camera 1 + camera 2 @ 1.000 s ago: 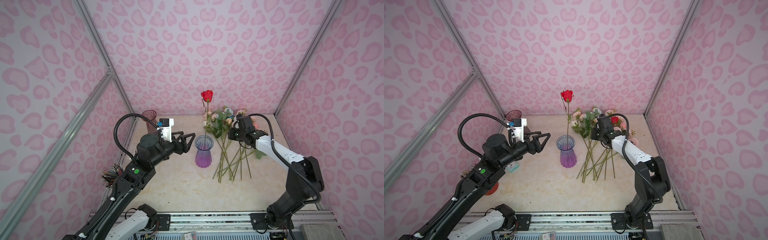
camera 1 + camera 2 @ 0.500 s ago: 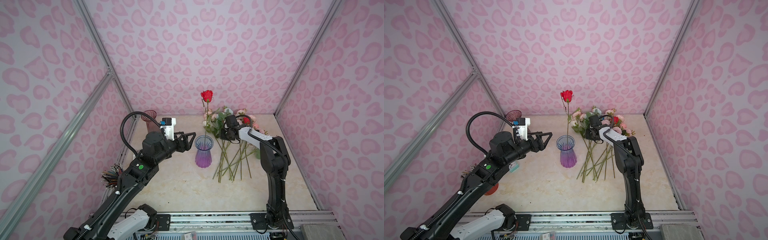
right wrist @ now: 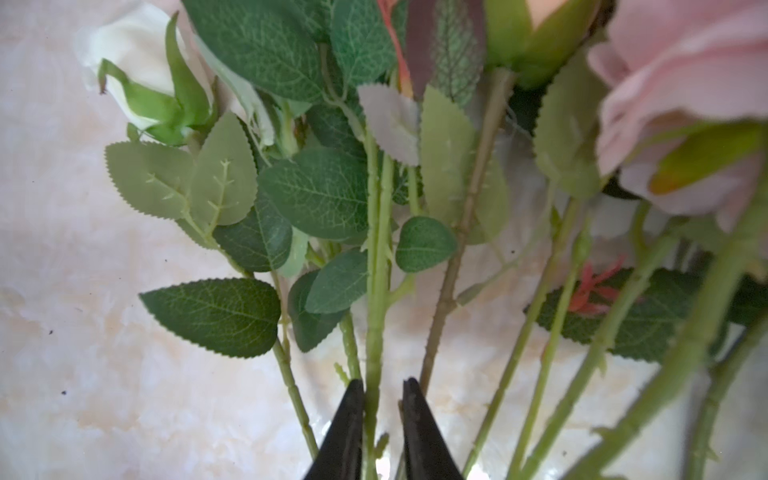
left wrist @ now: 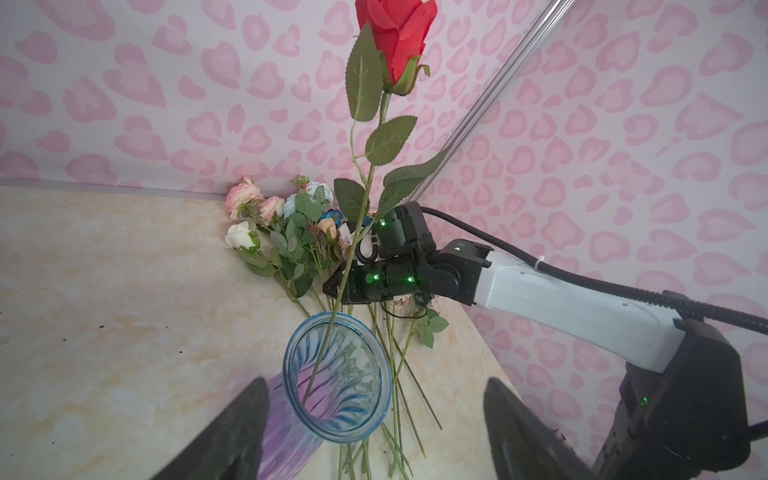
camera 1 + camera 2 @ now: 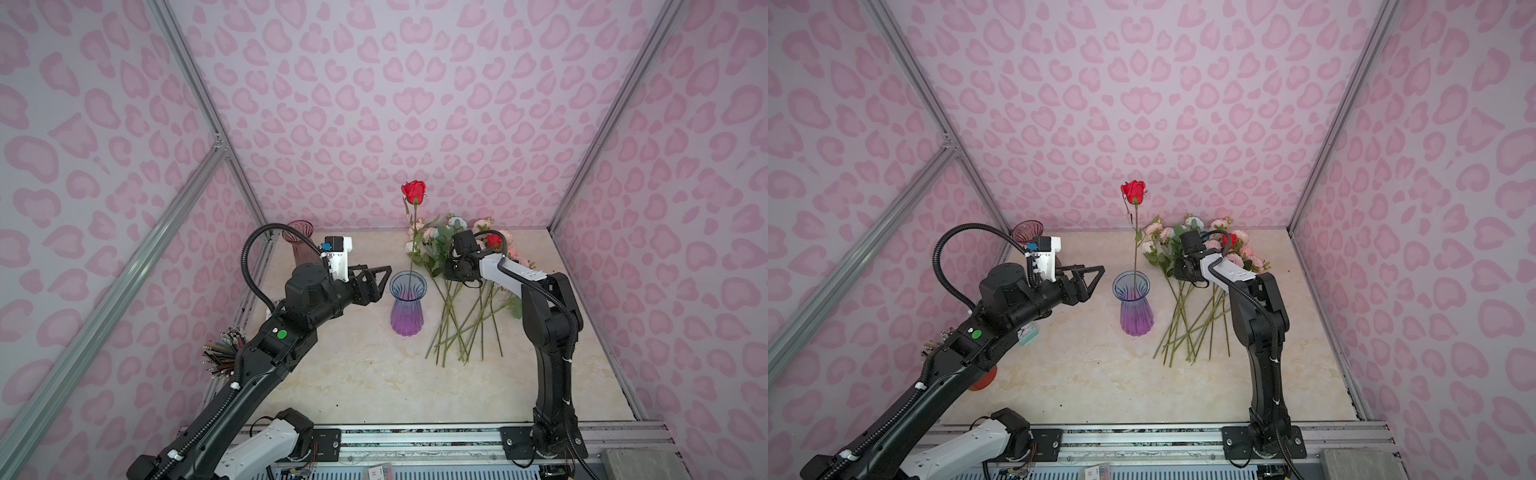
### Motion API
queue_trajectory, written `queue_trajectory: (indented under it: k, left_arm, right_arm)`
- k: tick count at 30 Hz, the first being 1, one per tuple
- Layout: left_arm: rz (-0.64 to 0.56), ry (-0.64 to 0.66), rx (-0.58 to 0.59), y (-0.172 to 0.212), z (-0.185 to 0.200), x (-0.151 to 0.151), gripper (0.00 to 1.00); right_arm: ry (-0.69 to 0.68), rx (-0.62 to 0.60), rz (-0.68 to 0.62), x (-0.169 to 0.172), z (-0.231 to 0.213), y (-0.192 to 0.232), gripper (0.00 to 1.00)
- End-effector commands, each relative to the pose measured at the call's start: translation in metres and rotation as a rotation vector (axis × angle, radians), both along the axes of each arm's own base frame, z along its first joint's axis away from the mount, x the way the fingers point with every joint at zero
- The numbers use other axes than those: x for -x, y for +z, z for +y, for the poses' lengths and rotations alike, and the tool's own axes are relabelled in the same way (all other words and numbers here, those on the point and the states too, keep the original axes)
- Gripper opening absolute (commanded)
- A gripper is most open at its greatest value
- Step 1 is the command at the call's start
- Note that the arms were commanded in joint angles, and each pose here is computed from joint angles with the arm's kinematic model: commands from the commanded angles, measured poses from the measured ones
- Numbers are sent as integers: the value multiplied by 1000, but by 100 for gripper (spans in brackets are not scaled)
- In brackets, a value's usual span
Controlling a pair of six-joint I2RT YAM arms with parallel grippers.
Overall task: Arrange the flowers into the vase
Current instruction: 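Lower the right gripper onto the pale-blue rose stem and close it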
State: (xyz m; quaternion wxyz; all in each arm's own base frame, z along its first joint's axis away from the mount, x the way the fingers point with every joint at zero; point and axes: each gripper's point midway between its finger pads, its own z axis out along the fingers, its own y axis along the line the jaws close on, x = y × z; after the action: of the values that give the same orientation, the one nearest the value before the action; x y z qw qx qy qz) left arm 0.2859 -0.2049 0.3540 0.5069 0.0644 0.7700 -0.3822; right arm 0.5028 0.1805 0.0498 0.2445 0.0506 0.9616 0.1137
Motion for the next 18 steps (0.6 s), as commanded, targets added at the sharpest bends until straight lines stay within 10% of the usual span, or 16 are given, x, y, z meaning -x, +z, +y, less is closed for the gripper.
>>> queue_trajectory:
  k: [1,18]
  left_arm:
    - [-26,0,7,8,0,0,82]
    - [-55,47,-39,7,9,-4,82]
  right_arm:
    - [5,21,39,4,-1,-12,21]
    - [-20,-145,-126,7,10,60,0]
